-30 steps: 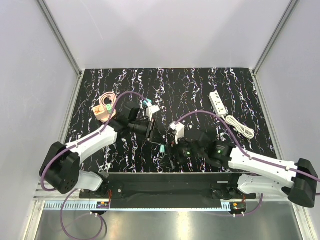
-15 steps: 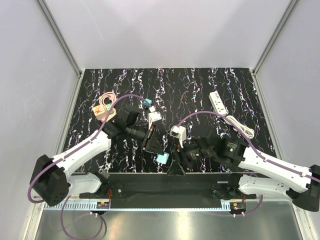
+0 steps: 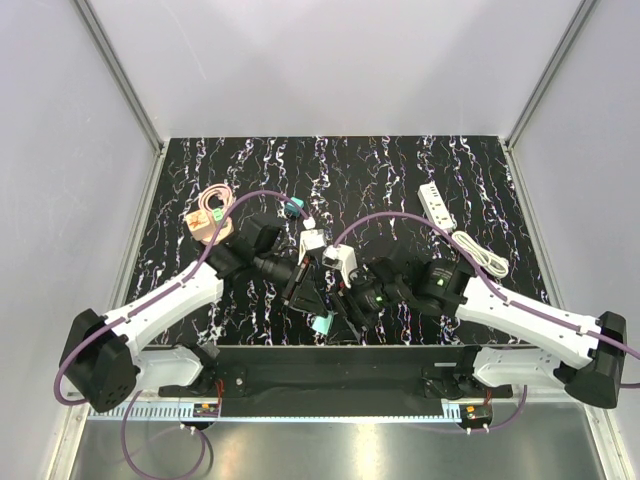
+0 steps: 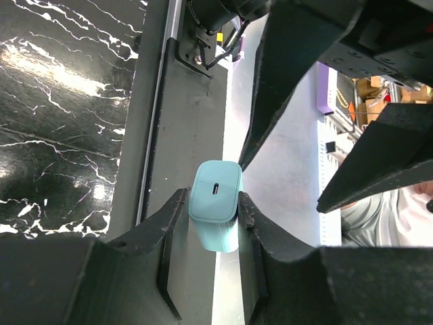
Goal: Insert the plug
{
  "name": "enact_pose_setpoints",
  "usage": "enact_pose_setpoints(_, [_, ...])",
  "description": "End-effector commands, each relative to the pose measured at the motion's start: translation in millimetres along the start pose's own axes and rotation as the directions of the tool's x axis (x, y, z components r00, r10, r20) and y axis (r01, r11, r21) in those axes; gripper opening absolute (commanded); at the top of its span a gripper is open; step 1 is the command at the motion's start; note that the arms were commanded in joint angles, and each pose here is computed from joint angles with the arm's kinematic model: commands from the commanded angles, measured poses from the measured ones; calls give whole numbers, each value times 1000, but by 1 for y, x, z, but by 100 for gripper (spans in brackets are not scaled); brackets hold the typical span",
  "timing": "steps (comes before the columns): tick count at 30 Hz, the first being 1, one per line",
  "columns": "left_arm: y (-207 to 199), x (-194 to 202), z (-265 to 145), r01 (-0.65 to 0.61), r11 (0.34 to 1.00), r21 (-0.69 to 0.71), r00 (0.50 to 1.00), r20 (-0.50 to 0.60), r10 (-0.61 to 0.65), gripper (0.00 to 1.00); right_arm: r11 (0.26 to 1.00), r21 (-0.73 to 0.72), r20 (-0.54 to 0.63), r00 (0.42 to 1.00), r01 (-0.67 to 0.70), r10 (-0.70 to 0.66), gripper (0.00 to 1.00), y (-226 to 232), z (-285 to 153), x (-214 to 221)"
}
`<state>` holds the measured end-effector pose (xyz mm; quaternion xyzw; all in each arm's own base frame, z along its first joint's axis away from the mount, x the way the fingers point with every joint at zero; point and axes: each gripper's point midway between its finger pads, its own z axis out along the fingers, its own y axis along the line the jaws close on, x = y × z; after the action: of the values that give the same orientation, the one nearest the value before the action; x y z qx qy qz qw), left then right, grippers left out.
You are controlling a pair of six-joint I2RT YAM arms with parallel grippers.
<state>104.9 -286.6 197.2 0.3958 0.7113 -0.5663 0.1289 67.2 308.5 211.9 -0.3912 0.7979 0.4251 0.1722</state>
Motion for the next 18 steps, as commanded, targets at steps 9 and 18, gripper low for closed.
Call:
enact_pose_setpoints(9, [-26,-14,-5,-130,989,66,991,35,128,0,1000,22,85,996,8,-10,66,-5,-17,-30])
enact_pose_setpoints(18, [-32,-20,-9,-166,984,64,985,53,162,0,1000,3,91,996,-12,12,63,-10,-20,-27])
